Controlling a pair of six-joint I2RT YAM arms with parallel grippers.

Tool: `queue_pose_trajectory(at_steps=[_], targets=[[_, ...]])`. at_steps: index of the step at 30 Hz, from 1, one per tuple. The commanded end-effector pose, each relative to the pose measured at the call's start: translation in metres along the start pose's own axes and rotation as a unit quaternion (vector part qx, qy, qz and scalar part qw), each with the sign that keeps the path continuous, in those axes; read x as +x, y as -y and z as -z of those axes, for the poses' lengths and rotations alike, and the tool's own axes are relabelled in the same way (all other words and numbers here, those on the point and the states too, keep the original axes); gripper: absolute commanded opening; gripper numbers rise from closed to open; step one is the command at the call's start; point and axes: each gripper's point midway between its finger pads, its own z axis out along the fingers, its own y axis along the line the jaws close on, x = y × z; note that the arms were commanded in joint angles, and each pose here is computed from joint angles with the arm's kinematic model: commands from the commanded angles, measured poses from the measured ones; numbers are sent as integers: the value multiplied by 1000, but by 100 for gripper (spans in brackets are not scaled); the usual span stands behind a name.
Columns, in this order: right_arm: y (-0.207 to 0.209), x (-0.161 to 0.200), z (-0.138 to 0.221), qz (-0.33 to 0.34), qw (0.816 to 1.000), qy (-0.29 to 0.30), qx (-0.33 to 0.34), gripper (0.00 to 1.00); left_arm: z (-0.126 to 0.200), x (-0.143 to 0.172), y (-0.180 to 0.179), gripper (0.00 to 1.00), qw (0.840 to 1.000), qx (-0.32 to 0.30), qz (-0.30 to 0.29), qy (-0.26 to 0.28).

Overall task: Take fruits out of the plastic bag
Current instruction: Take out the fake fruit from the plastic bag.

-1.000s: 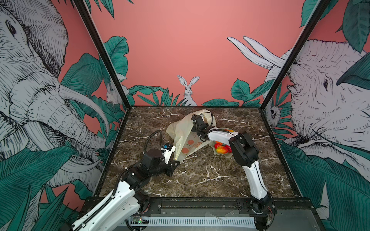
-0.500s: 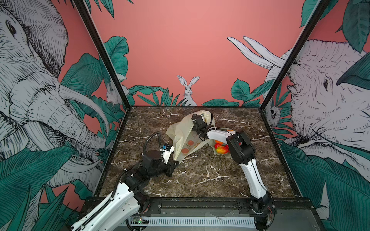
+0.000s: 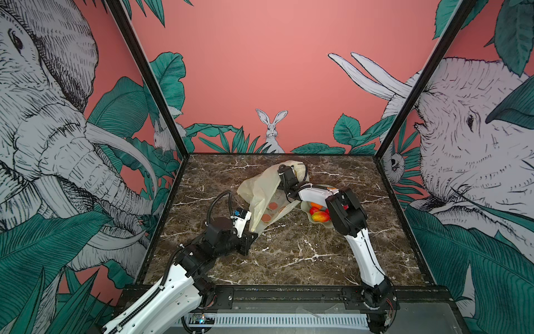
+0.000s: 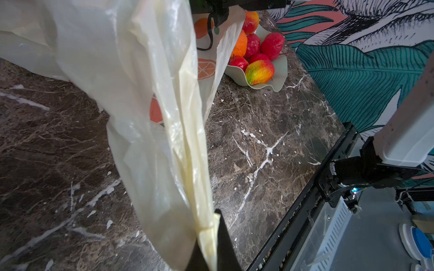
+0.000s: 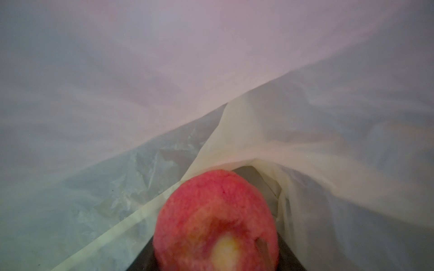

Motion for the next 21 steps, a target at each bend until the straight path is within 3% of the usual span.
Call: queue_pose_trajectory(at_steps=[1, 9, 14, 21], targets=[[12, -32, 5, -37, 999, 25, -18, 37, 1, 21, -9, 0, 999, -21, 11, -36], [-24, -31, 41, 2, 992, 3, -127, 36, 5, -5, -21, 0, 997, -70, 2, 12], [-54, -9, 71, 37, 975, -42, -216, 37, -2, -28, -30, 0, 993, -110, -20, 28], [-86, 17, 111, 91, 950, -75, -291, 37, -12, -65, -37, 0, 987, -153, -15, 56]])
